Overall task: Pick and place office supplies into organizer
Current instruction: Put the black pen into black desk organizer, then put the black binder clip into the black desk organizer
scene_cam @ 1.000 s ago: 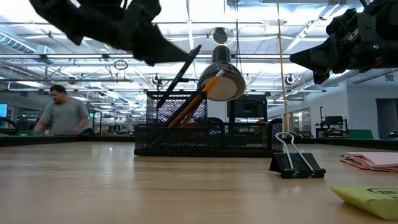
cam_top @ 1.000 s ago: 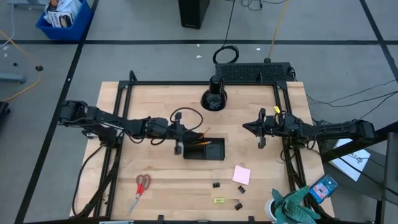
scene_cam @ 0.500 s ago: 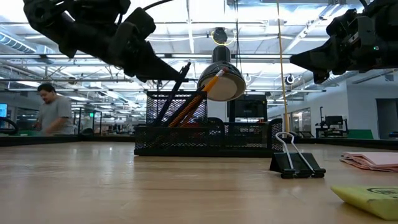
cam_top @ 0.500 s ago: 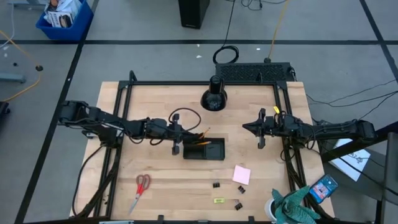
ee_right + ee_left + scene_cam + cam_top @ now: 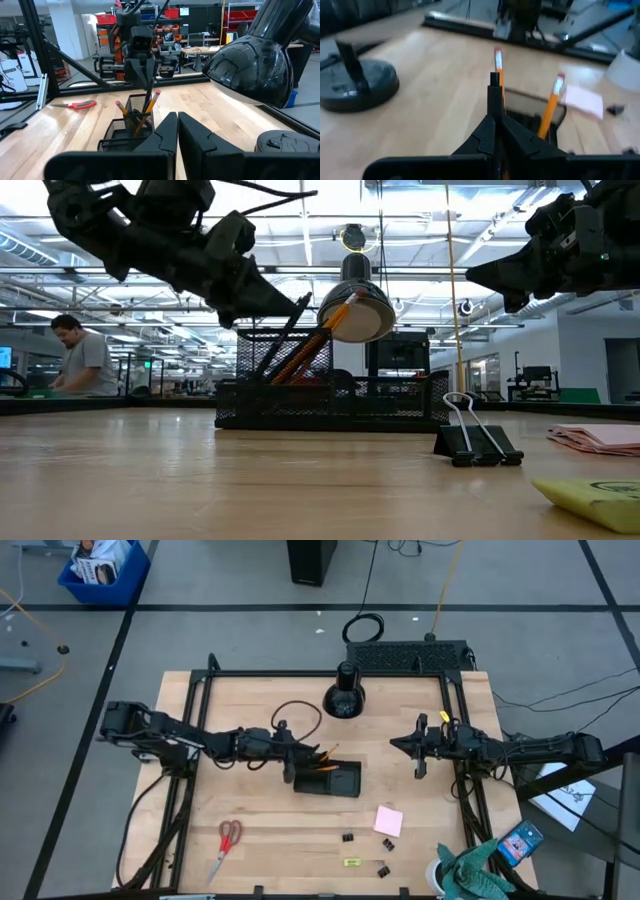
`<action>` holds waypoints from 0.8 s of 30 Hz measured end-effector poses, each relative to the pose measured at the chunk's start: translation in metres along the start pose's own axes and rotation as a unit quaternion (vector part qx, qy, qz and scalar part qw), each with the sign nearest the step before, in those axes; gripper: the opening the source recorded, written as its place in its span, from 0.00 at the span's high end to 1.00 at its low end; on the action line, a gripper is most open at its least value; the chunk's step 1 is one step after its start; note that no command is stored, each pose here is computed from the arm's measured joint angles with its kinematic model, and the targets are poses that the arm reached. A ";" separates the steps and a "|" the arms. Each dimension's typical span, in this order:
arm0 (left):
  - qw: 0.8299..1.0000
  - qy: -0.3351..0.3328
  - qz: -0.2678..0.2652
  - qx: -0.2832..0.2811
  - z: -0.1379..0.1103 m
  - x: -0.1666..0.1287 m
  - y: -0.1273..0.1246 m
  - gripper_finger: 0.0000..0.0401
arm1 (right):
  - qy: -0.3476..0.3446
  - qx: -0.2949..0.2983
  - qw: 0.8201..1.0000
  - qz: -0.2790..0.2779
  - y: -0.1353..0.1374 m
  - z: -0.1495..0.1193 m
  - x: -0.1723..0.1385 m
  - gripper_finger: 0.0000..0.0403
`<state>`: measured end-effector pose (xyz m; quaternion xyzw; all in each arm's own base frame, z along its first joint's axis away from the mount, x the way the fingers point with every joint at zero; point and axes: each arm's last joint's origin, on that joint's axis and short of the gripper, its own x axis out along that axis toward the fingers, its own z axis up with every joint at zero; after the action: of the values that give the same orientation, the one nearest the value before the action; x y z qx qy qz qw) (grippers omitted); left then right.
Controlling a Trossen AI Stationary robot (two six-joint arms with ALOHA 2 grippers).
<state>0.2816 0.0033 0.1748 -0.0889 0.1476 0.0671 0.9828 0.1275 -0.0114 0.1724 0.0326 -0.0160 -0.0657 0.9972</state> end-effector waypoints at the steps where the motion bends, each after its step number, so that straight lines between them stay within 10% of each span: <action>1: 1.000 -0.002 -0.001 0.002 -0.001 0.003 -0.001 0.95 | 0.000 -0.001 1.000 0.000 0.000 0.000 0.000 0.98; 13: 0.999 0.016 -0.017 0.030 -0.020 0.025 -0.004 0.92 | 0.000 0.000 1.000 -0.016 -0.001 0.000 0.000 0.98; 24: 0.998 0.005 -0.033 0.056 -0.009 0.029 -0.011 0.57 | 0.003 0.000 1.000 -0.025 -0.002 -0.001 0.000 0.98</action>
<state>0.3081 -0.0062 0.1589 -0.0390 0.1527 0.0260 0.9872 0.1274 -0.0129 0.1714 0.0331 -0.0121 -0.0905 0.9953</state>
